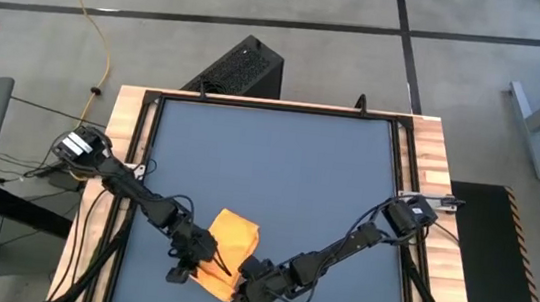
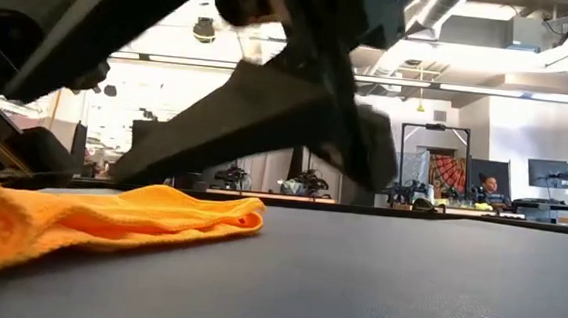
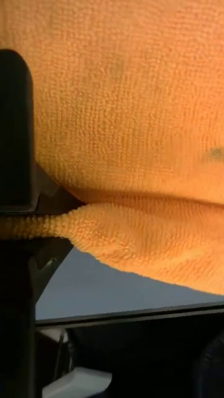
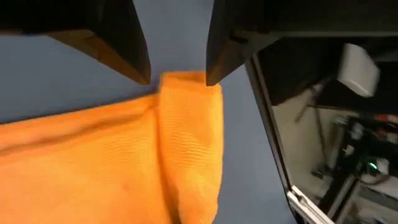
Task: Roll towel
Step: Roll the yellow microfiber cloth on the table
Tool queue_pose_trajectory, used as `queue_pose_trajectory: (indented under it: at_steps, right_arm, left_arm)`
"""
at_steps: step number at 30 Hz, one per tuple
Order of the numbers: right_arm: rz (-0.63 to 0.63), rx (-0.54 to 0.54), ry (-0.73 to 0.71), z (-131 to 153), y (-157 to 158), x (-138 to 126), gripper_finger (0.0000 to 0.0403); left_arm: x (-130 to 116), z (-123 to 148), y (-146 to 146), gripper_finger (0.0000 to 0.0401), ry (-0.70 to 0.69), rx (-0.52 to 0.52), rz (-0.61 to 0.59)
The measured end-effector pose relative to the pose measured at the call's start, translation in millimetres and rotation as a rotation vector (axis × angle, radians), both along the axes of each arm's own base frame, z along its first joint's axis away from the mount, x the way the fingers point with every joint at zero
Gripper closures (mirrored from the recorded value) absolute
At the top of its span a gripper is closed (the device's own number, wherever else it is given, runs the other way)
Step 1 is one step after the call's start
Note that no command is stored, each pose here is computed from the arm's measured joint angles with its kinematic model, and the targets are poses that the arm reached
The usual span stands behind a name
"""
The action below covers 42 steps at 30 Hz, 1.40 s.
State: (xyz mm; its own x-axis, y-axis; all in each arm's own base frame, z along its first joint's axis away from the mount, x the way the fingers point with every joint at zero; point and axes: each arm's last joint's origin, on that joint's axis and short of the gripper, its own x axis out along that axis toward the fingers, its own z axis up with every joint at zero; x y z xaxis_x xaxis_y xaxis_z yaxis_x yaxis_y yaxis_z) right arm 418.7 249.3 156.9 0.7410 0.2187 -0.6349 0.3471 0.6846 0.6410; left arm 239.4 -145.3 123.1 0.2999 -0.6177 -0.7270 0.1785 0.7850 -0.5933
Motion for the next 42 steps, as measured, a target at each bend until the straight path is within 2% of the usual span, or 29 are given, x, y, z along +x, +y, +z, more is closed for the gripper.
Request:
queue_pose_trajectory:
  at_steps: [2,5,13,15,17,20,25,29,37,42]
  right_arm:
    - [0.033,-0.084,-0.021,6,1,-4,0.0215]
    - [0.171,-0.298,-0.129,11,11,-7,0.0214]
    - [0.511,-0.815,-0.406,-10,42,-5,0.0226]
    - [0.547,-0.945,-0.435,-10,44,-1,0.023]
    - [0.565,-1.028,-0.446,-8,45,2,0.0234]
    - [0.58,-1.067,-0.45,-7,40,7,0.0236]
    - [0.639,-1.06,-0.439,-9,30,14,0.0237]
    - [0.7,-1.095,-0.367,-20,18,17,0.0237]
    - [0.699,-1.097,-0.307,-22,3,23,0.0237]
    - [0.605,-1.009,-0.247,-24,-6,25,0.0239]
  left_arm:
    - [1,0,2,0.0399,0.016,-0.011,0.011]
    - [3,0,6,0.0399,0.03,-0.027,0.024]
    - [7,-3,17,0.0399,0.091,-0.059,0.064]
    - [6,-4,19,0.0399,0.115,-0.058,0.073]
    - [6,-5,21,0.0399,0.135,-0.058,0.084]
    - [6,-5,22,0.0399,0.16,-0.068,0.095]
    - [5,-6,26,0.0399,0.223,-0.091,0.12]
    - [7,-6,32,0.0399,0.253,-0.103,0.164]
    - [13,-6,49,0.0399,0.298,-0.155,0.233]
    - [14,-7,52,0.0382,0.284,-0.145,0.226]
